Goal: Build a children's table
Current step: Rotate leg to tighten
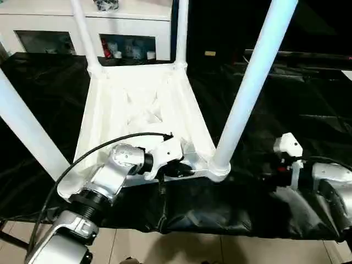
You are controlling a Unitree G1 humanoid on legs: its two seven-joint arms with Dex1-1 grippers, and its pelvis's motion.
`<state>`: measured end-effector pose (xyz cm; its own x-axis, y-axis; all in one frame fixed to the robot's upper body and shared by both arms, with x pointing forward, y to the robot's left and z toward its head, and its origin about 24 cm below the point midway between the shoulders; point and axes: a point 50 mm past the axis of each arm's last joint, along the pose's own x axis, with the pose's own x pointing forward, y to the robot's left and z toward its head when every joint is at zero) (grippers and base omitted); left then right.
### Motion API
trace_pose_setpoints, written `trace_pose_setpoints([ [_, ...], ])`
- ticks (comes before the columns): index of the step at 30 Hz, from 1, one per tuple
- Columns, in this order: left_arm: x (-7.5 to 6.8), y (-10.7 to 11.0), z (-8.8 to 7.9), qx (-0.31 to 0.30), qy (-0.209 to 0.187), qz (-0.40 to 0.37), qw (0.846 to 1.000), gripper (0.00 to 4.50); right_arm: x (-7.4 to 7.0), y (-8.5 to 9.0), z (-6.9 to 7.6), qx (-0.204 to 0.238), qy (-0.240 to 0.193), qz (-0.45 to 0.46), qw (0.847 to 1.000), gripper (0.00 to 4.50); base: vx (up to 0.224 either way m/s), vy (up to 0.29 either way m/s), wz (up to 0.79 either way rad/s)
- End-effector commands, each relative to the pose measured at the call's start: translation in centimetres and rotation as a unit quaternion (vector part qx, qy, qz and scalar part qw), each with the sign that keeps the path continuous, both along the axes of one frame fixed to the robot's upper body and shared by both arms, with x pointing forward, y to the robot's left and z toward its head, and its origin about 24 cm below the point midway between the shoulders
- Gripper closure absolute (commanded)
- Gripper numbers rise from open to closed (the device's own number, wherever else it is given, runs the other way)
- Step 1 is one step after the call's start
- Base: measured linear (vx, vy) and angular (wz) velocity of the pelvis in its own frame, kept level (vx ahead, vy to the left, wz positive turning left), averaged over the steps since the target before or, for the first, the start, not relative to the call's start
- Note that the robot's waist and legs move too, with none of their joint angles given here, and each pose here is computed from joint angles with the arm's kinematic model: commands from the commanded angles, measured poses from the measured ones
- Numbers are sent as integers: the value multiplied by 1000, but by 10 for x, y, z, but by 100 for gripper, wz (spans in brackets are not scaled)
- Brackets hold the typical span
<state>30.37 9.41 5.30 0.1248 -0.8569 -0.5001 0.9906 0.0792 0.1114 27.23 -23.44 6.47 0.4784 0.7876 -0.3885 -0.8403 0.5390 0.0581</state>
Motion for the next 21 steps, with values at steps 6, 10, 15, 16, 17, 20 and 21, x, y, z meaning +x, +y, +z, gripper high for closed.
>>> trace_pose_setpoints([
  [6,-11,0,4,-8,8,-78,997,450,4,-33,3,-36,-23,-105,994,65,0,0,0],
  [10,-11,4,-1,-1,3,-79,997,450,6,-40,3,-30,-40,-157,986,65,0,0,0],
  [15,-7,15,-7,1,-22,-61,998,450,9,-38,0,8,-64,-244,968,65,0,0,0],
  [16,-8,16,-6,-10,-14,-62,998,450,10,-37,0,18,-71,-258,963,65,0,0,0],
  [17,-9,18,-4,-20,-13,-65,998,450,11,-35,0,32,-78,-275,958,65,0,0,0],
  [20,-10,22,-2,-31,-13,-73,997,450,14,-30,-1,57,-86,-306,946,65,0,0,0],
  [21,-8,23,1,-38,-24,-65,997,450,15,-28,-1,63,-89,-317,942,65,0,0,0],
])
